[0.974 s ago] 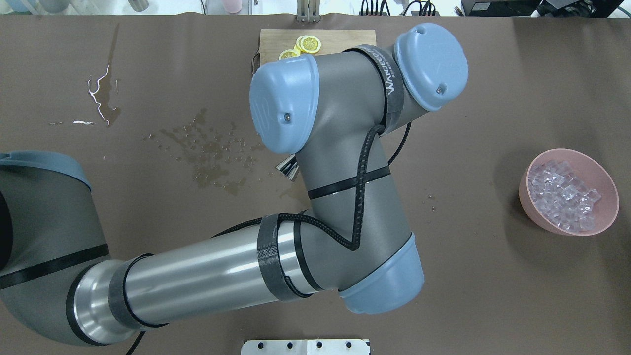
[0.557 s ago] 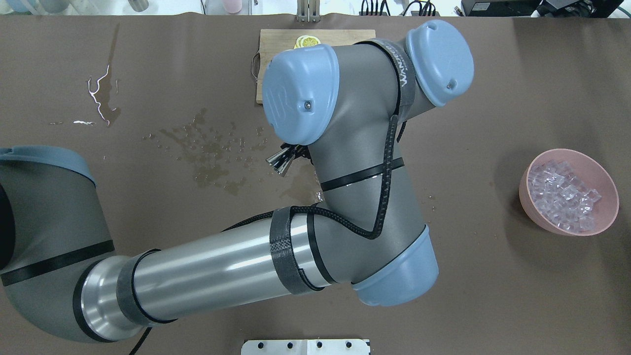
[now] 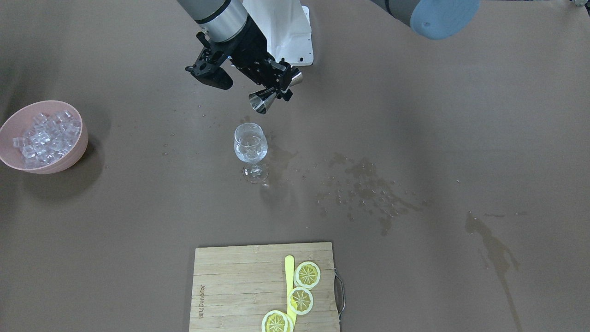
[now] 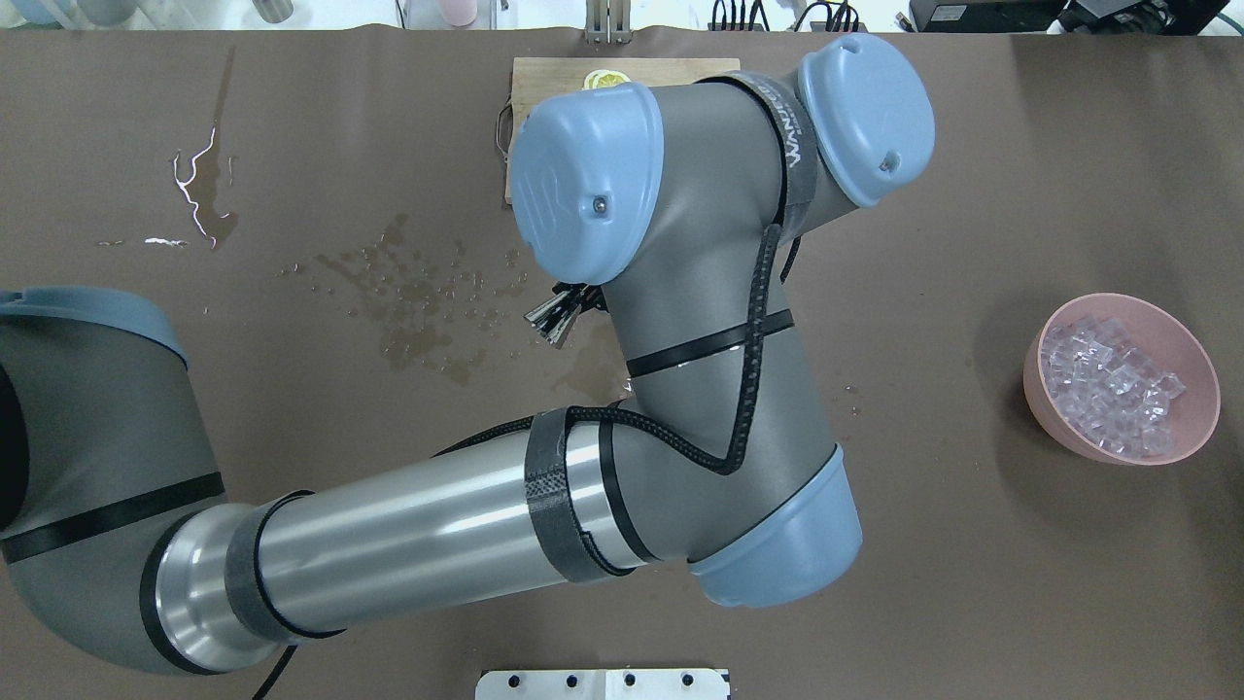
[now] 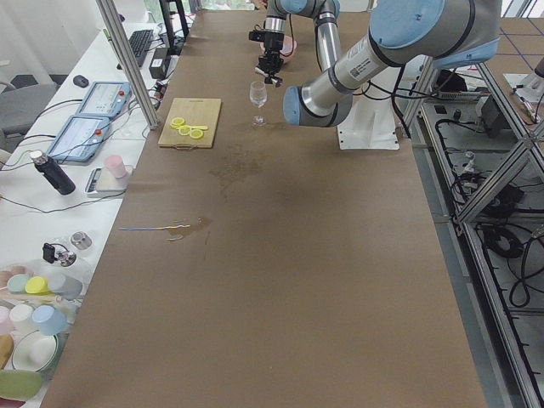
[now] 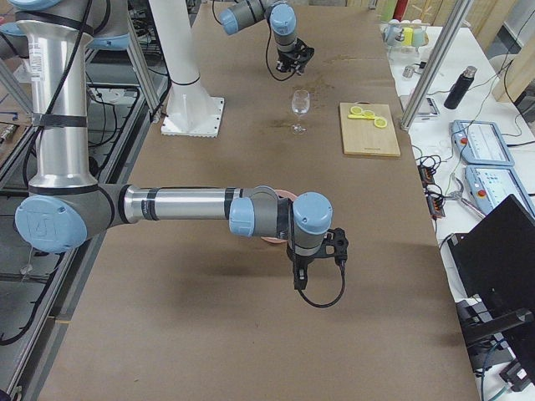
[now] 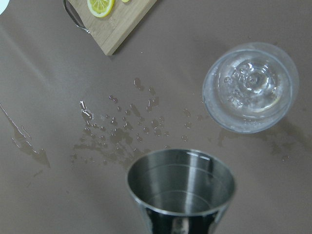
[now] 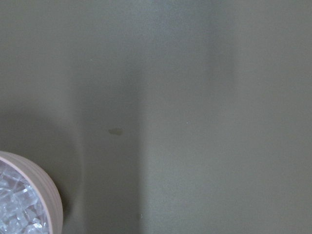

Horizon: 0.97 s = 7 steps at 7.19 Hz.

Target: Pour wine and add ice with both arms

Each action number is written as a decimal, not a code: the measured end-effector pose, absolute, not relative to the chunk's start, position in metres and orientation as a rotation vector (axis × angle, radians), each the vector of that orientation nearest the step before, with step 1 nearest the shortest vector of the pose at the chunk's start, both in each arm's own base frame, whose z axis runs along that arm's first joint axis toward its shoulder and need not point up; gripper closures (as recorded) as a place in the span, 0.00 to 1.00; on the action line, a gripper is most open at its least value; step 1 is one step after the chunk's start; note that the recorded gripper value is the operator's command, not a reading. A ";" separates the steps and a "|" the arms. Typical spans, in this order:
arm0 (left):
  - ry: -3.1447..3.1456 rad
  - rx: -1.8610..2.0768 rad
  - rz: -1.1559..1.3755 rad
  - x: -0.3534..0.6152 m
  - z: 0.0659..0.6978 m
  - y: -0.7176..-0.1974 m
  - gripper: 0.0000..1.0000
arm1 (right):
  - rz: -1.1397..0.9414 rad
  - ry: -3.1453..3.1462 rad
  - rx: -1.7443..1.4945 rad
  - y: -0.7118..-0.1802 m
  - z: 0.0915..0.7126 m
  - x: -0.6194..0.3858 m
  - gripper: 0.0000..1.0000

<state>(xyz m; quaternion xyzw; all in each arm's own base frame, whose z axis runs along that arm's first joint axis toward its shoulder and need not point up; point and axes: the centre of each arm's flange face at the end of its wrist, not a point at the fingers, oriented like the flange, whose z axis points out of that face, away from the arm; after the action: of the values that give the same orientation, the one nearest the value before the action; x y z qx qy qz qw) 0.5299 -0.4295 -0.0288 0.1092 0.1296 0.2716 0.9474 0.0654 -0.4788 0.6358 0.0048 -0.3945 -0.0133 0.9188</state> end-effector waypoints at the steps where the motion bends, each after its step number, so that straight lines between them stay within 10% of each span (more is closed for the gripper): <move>1: 0.325 0.249 0.491 0.518 -0.035 -0.433 1.00 | -0.028 -0.811 0.011 -0.479 0.635 0.065 0.00; 7: 0.627 0.390 0.004 0.407 0.105 -0.474 1.00 | -0.034 -0.813 0.031 -0.488 0.624 0.065 0.00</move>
<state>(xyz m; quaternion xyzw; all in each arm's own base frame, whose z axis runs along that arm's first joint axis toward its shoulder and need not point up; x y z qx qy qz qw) 0.4070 -0.4739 0.1046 0.1905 0.3065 0.0022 0.9326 0.0653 -0.4877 0.6239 0.0153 -0.3952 -0.0167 0.9183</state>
